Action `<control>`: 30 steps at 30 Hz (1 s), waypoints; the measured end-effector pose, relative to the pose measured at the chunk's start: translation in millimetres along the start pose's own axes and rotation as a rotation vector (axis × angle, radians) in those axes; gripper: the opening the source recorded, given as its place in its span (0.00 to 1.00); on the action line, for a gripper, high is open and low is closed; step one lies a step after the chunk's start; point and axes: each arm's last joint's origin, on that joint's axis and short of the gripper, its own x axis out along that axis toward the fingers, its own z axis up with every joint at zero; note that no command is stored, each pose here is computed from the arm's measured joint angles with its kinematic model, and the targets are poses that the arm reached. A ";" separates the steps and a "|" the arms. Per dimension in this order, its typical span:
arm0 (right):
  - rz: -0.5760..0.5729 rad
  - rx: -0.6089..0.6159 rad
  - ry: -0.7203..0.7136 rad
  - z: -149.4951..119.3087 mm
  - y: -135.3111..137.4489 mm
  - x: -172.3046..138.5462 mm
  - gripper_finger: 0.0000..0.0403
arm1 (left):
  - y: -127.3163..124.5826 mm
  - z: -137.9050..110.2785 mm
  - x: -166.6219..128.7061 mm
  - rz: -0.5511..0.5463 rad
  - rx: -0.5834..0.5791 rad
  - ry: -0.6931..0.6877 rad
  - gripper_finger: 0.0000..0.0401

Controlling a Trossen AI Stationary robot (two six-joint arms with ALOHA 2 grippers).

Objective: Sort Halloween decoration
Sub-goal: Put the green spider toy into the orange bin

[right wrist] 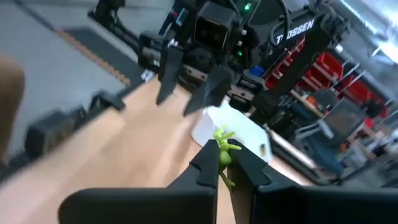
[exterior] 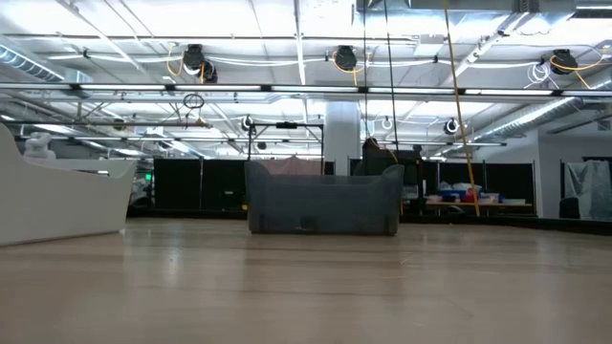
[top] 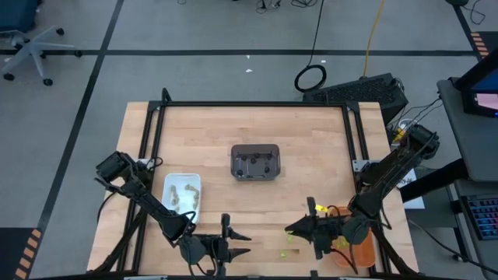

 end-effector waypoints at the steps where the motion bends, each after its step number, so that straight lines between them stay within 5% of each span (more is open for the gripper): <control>1: 0.003 -0.034 0.006 0.4 -2.3 -2.2 0.01 | 0.0 0.0 0.0 0.000 0.003 0.000 0.37; 18: 0.009 -0.361 0.013 4.1 -14.1 -12.4 0.01 | 15.0 -1.7 10.8 0.047 0.100 0.015 0.37; 30: 0.007 -0.040 0.014 4.2 -14.1 -12.4 0.01 | 20.8 -2.7 14.7 0.063 0.099 0.023 0.37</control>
